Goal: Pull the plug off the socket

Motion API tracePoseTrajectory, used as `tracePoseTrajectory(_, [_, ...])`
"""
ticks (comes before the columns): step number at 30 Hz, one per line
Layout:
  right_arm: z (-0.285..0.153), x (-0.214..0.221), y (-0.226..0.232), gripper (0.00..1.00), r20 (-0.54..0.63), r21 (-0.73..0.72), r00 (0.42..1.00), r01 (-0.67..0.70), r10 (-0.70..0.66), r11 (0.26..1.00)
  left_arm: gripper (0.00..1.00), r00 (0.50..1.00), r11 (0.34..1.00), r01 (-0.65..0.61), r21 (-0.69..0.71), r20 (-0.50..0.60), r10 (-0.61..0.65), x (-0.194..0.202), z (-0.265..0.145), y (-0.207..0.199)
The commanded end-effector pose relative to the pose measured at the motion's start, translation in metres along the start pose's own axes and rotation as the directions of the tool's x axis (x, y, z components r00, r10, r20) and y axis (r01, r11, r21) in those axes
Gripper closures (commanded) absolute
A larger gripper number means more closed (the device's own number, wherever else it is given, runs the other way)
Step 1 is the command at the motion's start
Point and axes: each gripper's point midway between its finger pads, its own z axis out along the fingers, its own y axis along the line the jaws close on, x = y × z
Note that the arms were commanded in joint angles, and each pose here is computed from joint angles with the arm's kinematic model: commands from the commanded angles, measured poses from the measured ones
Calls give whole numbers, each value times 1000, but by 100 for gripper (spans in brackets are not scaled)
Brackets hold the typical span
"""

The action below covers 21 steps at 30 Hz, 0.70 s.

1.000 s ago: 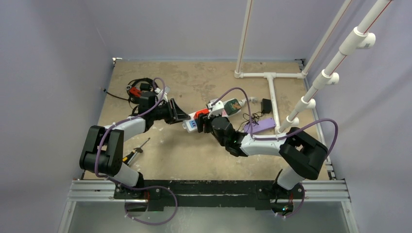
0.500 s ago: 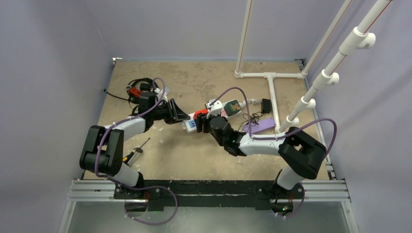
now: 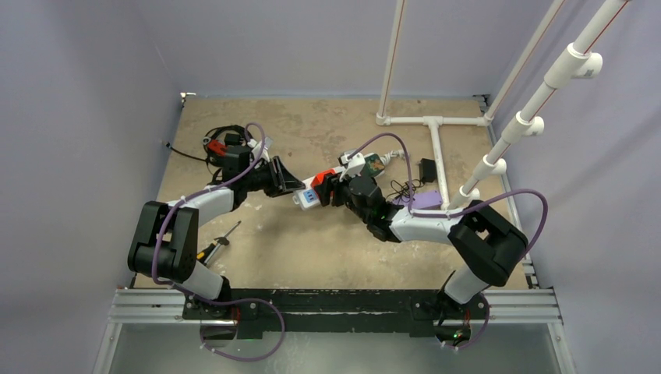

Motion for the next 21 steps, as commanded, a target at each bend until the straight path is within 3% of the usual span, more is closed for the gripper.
tracePoseTrajectory(1, [-8, -65, 22, 100, 208, -51, 977, -47, 56, 998, 100, 999, 999, -38, -32, 16, 38, -8, 1, 5])
tracePoseTrajectory(15, [-22, -53, 47, 100, 239, 49, 971, -4, -7, 999, 100, 1000, 998, -13, -60, 26, 15, -11, -2, 14])
tracePoseTrajectory(21, [-22, -50, 60, 100, 225, -16, 974, -22, 25, 1000, 100, 1000, 997, -4, -73, 26, 6, -11, -2, 19])
